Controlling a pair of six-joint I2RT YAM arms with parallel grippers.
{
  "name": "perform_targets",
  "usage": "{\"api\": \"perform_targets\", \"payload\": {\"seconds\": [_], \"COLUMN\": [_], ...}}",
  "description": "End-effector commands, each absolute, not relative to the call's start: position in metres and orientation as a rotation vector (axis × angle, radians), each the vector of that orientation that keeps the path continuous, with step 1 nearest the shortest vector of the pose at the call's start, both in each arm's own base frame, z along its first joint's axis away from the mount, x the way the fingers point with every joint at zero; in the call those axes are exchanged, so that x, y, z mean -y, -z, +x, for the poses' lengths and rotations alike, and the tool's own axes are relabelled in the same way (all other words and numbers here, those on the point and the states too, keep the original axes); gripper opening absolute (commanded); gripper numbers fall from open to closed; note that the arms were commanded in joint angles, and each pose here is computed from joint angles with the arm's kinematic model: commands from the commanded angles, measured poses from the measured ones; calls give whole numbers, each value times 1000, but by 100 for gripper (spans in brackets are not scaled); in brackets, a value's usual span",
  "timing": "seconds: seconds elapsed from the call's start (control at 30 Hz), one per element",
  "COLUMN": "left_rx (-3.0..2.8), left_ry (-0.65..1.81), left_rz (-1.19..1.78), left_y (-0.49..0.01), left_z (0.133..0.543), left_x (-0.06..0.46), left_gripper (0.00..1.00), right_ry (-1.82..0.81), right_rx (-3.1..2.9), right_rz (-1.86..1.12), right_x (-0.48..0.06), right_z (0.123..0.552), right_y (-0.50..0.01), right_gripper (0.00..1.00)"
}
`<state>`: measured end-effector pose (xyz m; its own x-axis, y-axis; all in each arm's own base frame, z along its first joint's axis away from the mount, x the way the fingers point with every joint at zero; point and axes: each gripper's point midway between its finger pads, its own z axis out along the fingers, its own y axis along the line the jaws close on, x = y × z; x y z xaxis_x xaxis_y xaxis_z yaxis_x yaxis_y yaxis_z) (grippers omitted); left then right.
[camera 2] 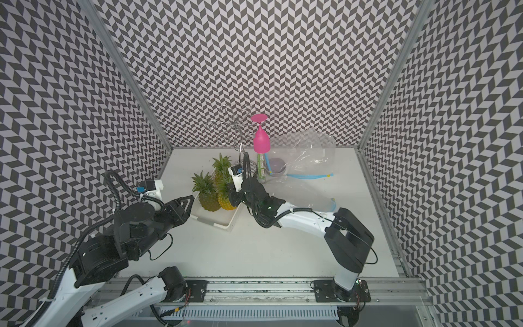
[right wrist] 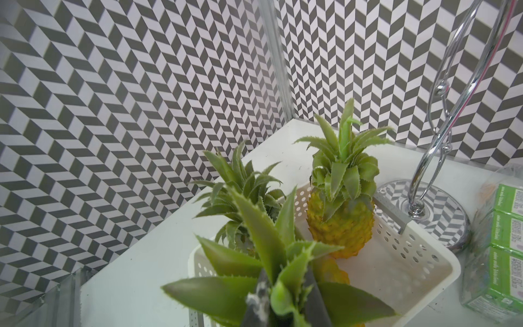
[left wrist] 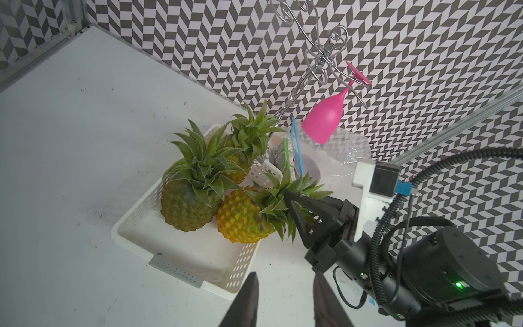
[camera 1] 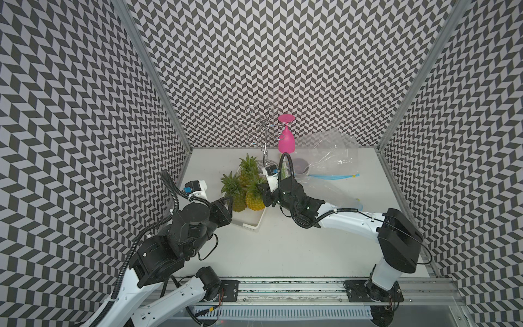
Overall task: Open the zip-top bag and take out the pineapple
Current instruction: Place the pineapple in the basket, then reset both arms
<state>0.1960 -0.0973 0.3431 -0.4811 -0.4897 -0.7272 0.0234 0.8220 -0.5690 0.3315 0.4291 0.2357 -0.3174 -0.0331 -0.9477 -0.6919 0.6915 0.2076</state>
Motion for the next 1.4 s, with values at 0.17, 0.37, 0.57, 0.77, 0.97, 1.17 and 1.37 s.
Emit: {"api": "perform_targets", "payload": {"seconds": [0.17,0.37,0.57,0.77,0.97,1.17,1.37], "left_rx": [-1966,-1971,-1963,-1955,-2047,-1951,-1919], "left_ry": [596,554,547,466,257,171,199], "left_rz": [-343,-349,-378,-439,-648,-1111,-1109], "left_y": [-336,-327,-324,-328,-291,-230,-186], "left_z": [201,210,218,230,262,260,274], "left_x": [94,98,101,86,26,-26,-25], "left_gripper": [40,53,60,99,99,99,99], "right_ry": [-686,-681,-696,-667,-607,-307,-105], "right_rx": [-1788,-1780,-1684,-1657,-1769,-1756,-1815], "right_rz": [-600,-614,-547,-409,-27,330,607], "right_x": [-439,-430,-405,-356,-224,-88,-33], "right_z": [344,335,324,322,347,319,288], "right_y": [-236,-260,-326,-377,-363,-342,-294], "right_gripper": [44,74,86,99,99,99,99]}}
